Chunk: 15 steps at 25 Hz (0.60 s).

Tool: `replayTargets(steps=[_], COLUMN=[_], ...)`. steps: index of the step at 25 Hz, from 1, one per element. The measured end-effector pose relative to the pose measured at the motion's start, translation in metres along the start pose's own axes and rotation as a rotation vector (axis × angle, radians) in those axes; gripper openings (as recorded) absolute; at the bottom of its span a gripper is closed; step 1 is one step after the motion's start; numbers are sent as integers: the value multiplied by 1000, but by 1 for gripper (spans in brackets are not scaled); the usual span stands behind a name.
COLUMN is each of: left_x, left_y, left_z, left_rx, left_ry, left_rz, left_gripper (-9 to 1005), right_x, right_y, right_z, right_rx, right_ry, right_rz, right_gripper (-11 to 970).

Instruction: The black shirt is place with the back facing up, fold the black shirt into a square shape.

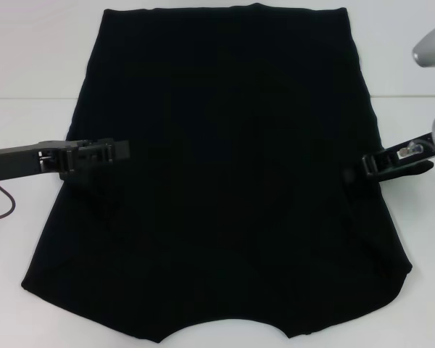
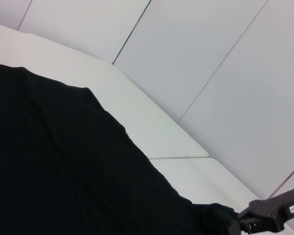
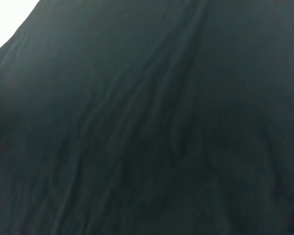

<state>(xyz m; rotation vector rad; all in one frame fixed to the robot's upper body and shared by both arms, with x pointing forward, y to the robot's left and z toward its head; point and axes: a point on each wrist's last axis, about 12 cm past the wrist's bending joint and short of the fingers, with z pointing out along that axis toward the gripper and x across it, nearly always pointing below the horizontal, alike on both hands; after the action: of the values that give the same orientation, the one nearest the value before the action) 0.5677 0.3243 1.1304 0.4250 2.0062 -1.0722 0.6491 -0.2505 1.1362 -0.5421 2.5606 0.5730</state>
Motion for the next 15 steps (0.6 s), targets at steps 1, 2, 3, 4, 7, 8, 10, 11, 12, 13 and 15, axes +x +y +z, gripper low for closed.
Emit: replayTargets(steps=[1, 2, 3, 4, 7, 8, 10, 11, 12, 13, 15], left_x=[0, 0, 0, 0, 0, 0, -1, -1, -1, -1, -1], left_y=[0, 0, 0, 0, 1, 2, 2, 2, 3, 3, 3], left_z=[0, 0, 0, -1, -3, -4, -5, -6, -6, -6, -6], left_rx=[0, 0, 0, -2, -8, -10, -12, -13, -14, -14, -14], left_ry=[0, -1, -2, -6, -19, -23, -29, -32, -34, -34, -35], left_rz=[0, 0, -1, -3, -7, -9, -9, -9, -8, -8, -8], left_gripper=[488, 488, 488, 489, 489, 489, 489, 489, 489, 489, 489], right_x=[-1, -1, 0, 1, 2, 3, 2, 1, 1, 0, -4], right_y=[2, 4, 6, 8, 9, 10, 10, 10, 10, 10, 11], right_z=[1, 3, 5, 6, 6, 5, 3, 2, 1, -1, -5], right_rx=[2, 6, 9, 14, 33, 40, 60, 70, 80, 85, 97], right_ry=[10, 27, 43, 62, 112, 128, 154, 166, 174, 180, 177], right_rz=[-17, -41, -62, -79, -121, -133, -157, -167, -176, -180, -191], right_gripper=[38, 38, 39, 39, 39, 39, 39, 39, 40, 40, 40])
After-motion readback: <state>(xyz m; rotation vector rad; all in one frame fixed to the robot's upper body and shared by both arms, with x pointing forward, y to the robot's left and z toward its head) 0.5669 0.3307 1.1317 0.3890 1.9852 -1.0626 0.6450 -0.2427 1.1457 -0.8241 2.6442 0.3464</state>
